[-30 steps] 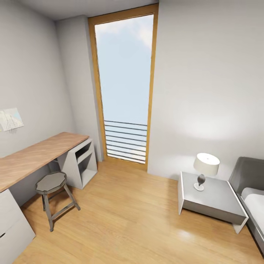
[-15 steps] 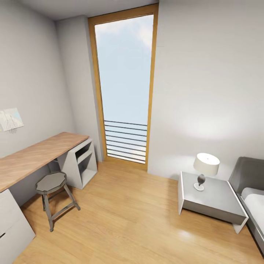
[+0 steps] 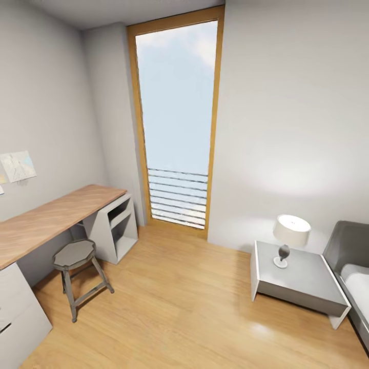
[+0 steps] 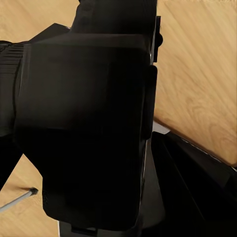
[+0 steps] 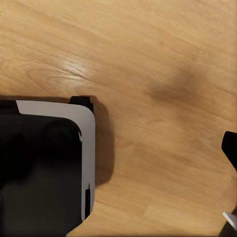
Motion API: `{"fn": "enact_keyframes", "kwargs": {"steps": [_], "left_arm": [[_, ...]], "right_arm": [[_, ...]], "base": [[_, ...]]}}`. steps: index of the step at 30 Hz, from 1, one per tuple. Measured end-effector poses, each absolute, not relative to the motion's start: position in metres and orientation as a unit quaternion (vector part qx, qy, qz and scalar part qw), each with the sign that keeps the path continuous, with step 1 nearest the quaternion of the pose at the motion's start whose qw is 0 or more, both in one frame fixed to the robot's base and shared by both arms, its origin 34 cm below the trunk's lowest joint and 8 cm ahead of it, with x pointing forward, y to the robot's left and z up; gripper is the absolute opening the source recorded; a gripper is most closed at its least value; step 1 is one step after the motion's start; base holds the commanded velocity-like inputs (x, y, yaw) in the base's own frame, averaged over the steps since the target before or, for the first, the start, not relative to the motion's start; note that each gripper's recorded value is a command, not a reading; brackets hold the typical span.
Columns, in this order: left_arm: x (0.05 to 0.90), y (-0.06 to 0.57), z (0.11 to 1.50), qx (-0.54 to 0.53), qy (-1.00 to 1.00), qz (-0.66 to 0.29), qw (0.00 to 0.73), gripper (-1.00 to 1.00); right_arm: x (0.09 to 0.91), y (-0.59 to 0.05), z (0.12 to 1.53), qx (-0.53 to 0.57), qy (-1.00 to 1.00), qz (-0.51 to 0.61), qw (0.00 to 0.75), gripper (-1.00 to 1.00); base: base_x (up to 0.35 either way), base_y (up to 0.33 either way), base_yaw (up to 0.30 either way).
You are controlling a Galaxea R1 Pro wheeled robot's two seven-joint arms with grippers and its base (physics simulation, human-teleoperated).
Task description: Attach the digital camera to the camera tripod in the bedroom.
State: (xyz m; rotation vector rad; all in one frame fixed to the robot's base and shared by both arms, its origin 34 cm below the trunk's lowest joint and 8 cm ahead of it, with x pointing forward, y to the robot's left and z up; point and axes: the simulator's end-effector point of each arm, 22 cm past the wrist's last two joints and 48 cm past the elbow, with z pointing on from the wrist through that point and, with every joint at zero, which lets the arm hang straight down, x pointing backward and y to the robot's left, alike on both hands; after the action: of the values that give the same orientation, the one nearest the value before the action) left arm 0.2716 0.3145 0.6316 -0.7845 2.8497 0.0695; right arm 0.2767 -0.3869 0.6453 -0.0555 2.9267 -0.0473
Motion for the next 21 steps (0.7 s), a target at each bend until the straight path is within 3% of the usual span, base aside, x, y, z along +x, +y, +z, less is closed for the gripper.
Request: {"fn": "enact_keyframes", "kwargs": {"steps": [21], "left_arm": [[0.278, 0.311, 0.634, -0.267, 0.958, 0.019, 0.101, -1.00]], "right_arm": [[0.268, -0.375, 0.643, -0.018, 0.995, -0.008, 0.101, 1.00]], "base": [[0.000, 0.000, 0.240]]}}
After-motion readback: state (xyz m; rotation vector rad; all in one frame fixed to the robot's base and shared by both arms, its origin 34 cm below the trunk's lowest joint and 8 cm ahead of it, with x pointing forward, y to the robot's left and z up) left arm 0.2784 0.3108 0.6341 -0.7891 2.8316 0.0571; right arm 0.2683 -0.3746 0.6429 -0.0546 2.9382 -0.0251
